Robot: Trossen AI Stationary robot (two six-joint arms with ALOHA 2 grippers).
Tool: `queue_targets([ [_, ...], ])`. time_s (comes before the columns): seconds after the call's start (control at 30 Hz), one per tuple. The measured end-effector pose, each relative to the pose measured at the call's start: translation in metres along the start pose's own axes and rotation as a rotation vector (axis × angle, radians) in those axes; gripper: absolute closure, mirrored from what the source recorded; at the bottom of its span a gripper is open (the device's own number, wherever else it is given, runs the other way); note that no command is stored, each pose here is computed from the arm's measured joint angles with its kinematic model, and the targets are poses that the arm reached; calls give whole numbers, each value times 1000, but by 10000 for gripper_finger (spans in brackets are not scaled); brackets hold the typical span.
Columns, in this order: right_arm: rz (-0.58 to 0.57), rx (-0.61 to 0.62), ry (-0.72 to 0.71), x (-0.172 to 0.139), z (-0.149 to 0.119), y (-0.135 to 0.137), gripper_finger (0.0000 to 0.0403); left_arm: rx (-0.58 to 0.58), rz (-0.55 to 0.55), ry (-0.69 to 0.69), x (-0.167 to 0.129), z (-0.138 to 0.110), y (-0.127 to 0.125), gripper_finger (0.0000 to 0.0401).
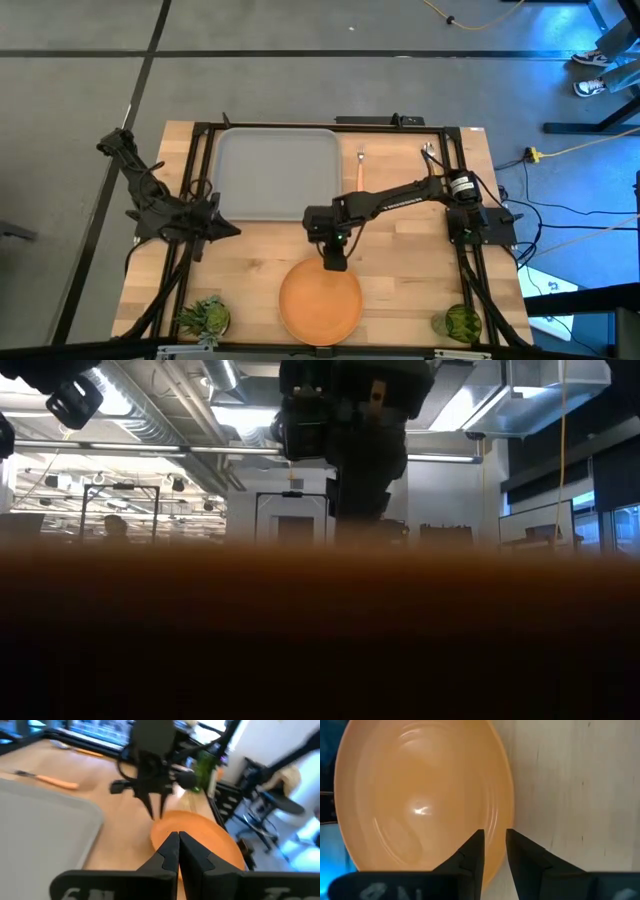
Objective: Pick and place plate/cup/fork/spoon on tray
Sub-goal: Put the orange plate on the gray serving tray
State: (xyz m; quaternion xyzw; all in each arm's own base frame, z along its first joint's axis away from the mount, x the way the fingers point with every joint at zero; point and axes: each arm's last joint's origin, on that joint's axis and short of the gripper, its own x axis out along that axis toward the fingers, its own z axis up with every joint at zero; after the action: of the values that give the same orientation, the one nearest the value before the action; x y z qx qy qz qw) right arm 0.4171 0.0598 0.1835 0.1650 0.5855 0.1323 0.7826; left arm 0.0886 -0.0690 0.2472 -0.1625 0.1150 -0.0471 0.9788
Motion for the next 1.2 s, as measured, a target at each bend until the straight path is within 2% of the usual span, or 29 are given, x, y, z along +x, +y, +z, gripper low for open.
queue_targets([
  [0.1,3,15,0,1,0,2,318,41,-30,72,-5,11,-3,401],
  [0.33,8,9,7,3,-2,8,318,38,48,211,-12,52,-12,401],
  [0.43,-21,5,1,4,-2,9,318,37,49,282,-6,62,-20,401],
  [0.53,-66,13,-4,4,-3,7,318,49,59,339,5,64,-26,401],
  [0.8,-66,35,-3,6,-2,6,318,16,91,448,29,55,-32,401],
  [1.2,-114,36,2,21,-2,-1,318,2,74,421,35,56,-36,401],
])
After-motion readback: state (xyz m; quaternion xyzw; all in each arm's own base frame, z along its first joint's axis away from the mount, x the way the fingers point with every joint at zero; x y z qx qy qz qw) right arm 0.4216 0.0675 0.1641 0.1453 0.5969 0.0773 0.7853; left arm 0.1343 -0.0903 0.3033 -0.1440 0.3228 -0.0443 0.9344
